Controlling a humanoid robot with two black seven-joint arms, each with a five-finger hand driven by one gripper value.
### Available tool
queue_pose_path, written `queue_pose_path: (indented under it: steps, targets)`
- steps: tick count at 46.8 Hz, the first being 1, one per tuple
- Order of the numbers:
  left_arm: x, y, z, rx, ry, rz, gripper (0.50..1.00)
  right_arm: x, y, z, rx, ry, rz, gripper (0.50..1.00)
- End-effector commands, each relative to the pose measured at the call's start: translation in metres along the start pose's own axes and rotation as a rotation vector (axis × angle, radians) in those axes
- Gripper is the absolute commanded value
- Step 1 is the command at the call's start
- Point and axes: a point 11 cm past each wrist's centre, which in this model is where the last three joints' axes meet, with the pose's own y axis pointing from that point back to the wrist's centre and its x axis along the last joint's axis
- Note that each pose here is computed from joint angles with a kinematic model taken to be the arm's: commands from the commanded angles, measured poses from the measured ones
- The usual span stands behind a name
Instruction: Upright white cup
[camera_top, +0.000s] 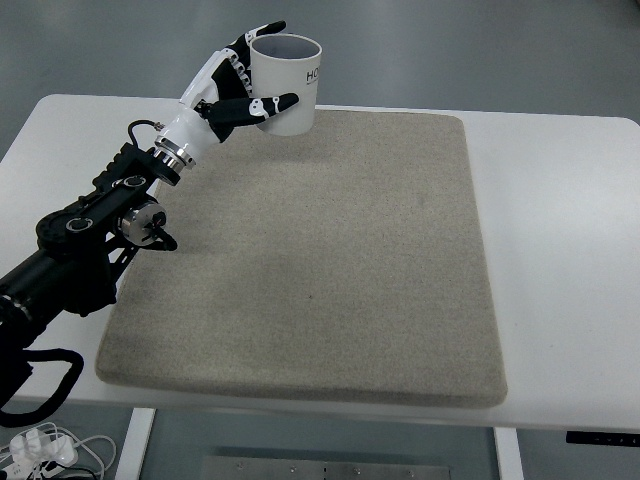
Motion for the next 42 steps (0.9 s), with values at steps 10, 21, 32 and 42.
queue_pose_path:
  steps: [10,21,32,42]
  targets:
    - [-0.012,0.008,-0.034,0.111,-0.151,0.039,0.542,0.0,0.0,0.0,0.0,0.0,-0.001,0.952]
    - [-0.016,0.016,-0.048,0.163,-0.228,0.034,0.553,0.0,0.0,0.0,0.0,0.0,0.001,0.952]
    - [-0.019,0.033,-0.069,0.215,-0.267,0.055,0.587,0.0,0.0,0.0,0.0,0.0,0.001,0.952]
    - [-0.022,0.04,-0.078,0.24,-0.275,0.042,0.617,0.0,0.0,0.0,0.0,0.0,-0.001,0.952]
